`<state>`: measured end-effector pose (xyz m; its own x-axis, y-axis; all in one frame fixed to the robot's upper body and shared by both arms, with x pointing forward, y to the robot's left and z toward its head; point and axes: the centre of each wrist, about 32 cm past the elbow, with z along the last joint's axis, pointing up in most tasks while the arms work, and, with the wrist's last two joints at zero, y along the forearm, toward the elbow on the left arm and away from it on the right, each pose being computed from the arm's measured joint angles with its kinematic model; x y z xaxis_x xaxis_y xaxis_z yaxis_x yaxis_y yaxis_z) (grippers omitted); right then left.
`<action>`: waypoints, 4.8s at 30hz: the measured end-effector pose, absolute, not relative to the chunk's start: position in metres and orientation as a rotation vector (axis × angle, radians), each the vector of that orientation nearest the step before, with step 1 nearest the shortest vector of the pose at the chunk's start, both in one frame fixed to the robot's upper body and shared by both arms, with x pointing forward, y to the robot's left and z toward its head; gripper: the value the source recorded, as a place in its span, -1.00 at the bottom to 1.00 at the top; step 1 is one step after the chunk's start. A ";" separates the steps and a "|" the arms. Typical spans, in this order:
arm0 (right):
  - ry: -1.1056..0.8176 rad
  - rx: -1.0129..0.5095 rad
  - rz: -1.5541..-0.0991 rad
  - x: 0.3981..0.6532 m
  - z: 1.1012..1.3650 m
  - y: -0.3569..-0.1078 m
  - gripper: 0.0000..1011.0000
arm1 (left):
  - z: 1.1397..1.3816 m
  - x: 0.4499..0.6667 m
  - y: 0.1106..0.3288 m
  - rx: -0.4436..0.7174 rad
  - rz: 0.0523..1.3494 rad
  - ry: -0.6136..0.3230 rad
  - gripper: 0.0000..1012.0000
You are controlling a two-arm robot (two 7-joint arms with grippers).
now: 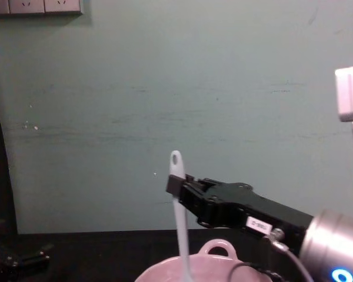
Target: Use the one hand to pick up the spoon and stir the clear water in the bowl.
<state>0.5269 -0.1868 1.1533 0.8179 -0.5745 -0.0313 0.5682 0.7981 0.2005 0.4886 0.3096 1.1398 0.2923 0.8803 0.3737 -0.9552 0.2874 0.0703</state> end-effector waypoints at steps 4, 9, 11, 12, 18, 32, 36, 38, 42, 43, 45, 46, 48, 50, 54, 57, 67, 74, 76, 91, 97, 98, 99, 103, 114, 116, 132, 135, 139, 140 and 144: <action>-0.034 0.226 -0.629 0.538 1.152 -0.173 -0.75 | 1.140 0.489 0.310 0.304 1.248 -0.285 1.00; -0.072 0.232 -0.687 0.554 1.148 -0.164 -0.75 | 1.140 0.489 0.310 0.304 1.248 -0.285 1.00; -0.103 0.226 -0.727 0.562 1.147 -0.163 -0.75 | 1.140 0.489 0.310 0.305 1.248 -0.285 1.00; -0.128 0.224 -0.755 0.567 1.147 -0.163 -0.75 | 1.140 0.489 0.310 0.305 1.248 -0.285 1.00; -0.187 0.204 -0.823 0.577 1.150 -0.175 -0.75 | 1.140 0.489 0.310 0.304 1.248 -0.285 1.00; -0.132 0.166 -0.770 0.536 1.162 -0.208 -0.75 | 1.140 0.489 0.310 0.304 1.248 -0.285 1.00; -0.084 0.171 -0.719 0.527 1.160 -0.203 -0.75 | 1.140 0.489 0.310 0.304 1.248 -0.285 1.00; -0.055 0.180 -0.691 0.525 1.158 -0.198 -0.75 | 1.140 0.489 0.310 0.304 1.248 -0.285 1.00; -0.014 0.207 -0.647 0.527 1.155 -0.185 -0.75 | 1.140 0.489 0.310 0.304 1.248 -0.285 1.00; -0.008 0.212 -0.640 0.528 1.154 -0.183 -0.75 | 1.140 0.489 0.310 0.304 1.248 -0.285 1.00; -0.004 0.222 -0.633 0.531 1.153 -0.177 -0.75 | 1.140 0.489 0.310 0.305 1.248 -0.285 1.00; -0.005 0.230 -0.629 0.534 1.152 -0.173 -0.75 | 1.140 0.489 0.310 0.304 1.248 -0.285 1.00; -0.014 0.241 -0.632 0.539 1.150 -0.166 -0.75 | 1.140 0.489 0.310 0.304 1.248 -0.285 1.00; -0.031 0.247 -0.651 0.547 1.147 -0.161 -0.75 | 1.140 0.489 0.310 0.304 1.248 -0.285 1.00; -0.065 0.253 -0.702 0.557 1.144 -0.156 -0.75 | 1.140 0.489 0.310 0.304 1.248 -0.285 1.00; -0.115 0.252 -0.785 0.569 1.141 -0.157 -0.75 | 1.140 0.489 0.310 0.304 1.248 -0.285 1.00; -0.191 0.211 -0.895 0.574 1.146 -0.182 -0.75 | 1.140 0.489 0.310 0.304 1.248 -0.285 1.00; -0.156 0.205 -0.857 0.552 1.154 -0.198 -0.75 | 1.140 0.489 0.310 0.304 1.248 -0.285 1.00; -0.138 0.202 -0.838 0.547 1.155 -0.199 -0.75 | 1.140 0.489 0.310 0.304 1.248 -0.285 1.00; -0.021 0.239 -0.695 0.530 1.150 -0.173 -0.75 | 1.140 0.489 0.310 0.304 1.248 -0.285 1.00; -0.040 0.252 -0.703 0.543 1.145 -0.162 -0.75 | 1.140 0.489 0.310 0.304 1.248 -0.285 1.00; -0.054 0.254 -0.718 0.550 1.143 -0.160 -0.75 | 1.140 0.489 0.310 0.304 1.248 -0.285 1.00; -0.064 0.254 -0.727 0.553 1.142 -0.159 -0.75 | 1.140 0.489 0.310 0.305 1.248 -0.285 1.00; -0.103 0.252 -0.779 0.568 1.139 -0.159 -0.75 | 1.140 0.489 0.310 0.304 1.248 -0.285 1.00; -0.158 0.240 -0.863 0.577 1.144 -0.186 -0.75 | 1.140 0.489 0.310 0.304 1.248 -0.285 1.00; -0.160 0.239 -0.852 0.571 1.147 -0.192 -0.75 | 1.140 0.489 0.310 0.304 1.248 -0.285 1.00; 0.023 0.278 -0.632 0.538 1.148 -0.190 -0.75 | 1.140 0.489 0.310 0.304 1.248 -0.285 1.00; 0.042 0.285 -0.613 0.543 1.145 -0.181 -0.75 | 1.140 0.489 0.310 0.304 1.248 -0.285 1.00; 0.035 0.292 -0.604 0.553 1.141 -0.169 -0.75 | 1.140 0.489 0.310 0.305 1.248 -0.285 1.00; 0.026 0.293 -0.607 0.557 1.139 -0.166 -0.75 | 1.140 0.489 0.310 0.305 1.248 -0.285 1.00; -0.018 0.293 -0.635 0.569 1.134 -0.157 -0.75 | 1.140 0.489 0.310 0.304 1.248 -0.285 1.00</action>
<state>0.5695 -0.1571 1.1342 0.8066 -0.5866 -0.0730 0.5817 0.7655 0.2750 0.4886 0.3096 1.1398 0.2923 0.8803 0.3737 -0.9552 0.2874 0.0703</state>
